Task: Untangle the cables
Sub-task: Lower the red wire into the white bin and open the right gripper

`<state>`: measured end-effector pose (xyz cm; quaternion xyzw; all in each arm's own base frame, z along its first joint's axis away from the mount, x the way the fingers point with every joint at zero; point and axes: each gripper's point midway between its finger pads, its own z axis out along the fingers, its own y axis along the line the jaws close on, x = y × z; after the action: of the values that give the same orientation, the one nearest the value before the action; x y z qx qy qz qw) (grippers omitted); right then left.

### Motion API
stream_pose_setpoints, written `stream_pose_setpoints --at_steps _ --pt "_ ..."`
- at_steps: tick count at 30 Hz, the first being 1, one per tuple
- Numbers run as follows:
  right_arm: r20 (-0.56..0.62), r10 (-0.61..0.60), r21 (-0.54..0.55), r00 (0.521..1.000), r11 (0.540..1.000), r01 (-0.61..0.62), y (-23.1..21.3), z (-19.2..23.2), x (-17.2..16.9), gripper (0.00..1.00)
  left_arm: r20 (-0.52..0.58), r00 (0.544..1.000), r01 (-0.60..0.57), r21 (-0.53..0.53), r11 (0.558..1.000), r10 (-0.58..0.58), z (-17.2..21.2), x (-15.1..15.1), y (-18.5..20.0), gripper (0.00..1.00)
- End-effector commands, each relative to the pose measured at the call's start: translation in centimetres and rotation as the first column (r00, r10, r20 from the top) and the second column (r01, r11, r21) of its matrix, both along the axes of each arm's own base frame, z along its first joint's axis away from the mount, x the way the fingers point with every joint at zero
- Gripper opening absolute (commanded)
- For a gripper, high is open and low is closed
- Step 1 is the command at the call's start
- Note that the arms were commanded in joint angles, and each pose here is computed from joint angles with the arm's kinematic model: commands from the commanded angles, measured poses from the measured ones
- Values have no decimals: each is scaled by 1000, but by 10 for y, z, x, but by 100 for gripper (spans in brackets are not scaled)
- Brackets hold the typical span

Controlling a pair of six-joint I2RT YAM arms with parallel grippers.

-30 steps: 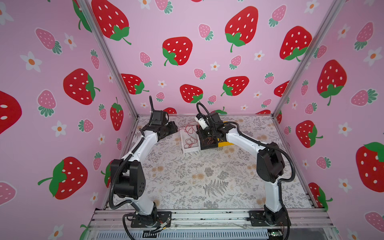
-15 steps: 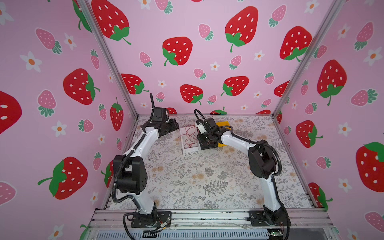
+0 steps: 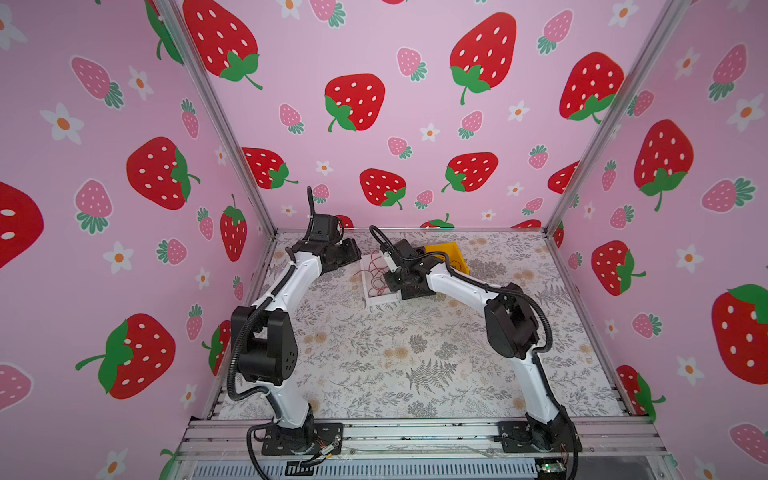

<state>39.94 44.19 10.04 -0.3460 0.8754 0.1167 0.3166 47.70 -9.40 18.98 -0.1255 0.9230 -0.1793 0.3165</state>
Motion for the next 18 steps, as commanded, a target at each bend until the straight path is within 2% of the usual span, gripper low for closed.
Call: stream_pose_setpoints --at_steps 1,7,12,14,16,18 --pt "-2 -20 -55 1000 998 20 4 -7 -4 0 7 999 -47 56 997 47 6 -4 18 65" --pt "-59 -76 -108 995 992 70 13 -33 -7 0 12 996 -92 57 994 92 10 -15 37 65" --pt "-48 -93 -106 994 990 88 21 -41 -8 2 -2 997 -81 41 996 81 5 -15 34 65" --pt "-46 -95 -109 994 990 90 21 -40 -8 8 -13 997 -75 29 997 76 2 -13 31 65" --pt "-35 -89 -101 995 991 85 20 -32 -8 27 -22 997 -71 27 997 72 -1 -10 30 65" --pt "-13 -79 -75 997 994 78 20 -17 -9 38 -29 998 -47 7 999 47 -2 -10 23 65"
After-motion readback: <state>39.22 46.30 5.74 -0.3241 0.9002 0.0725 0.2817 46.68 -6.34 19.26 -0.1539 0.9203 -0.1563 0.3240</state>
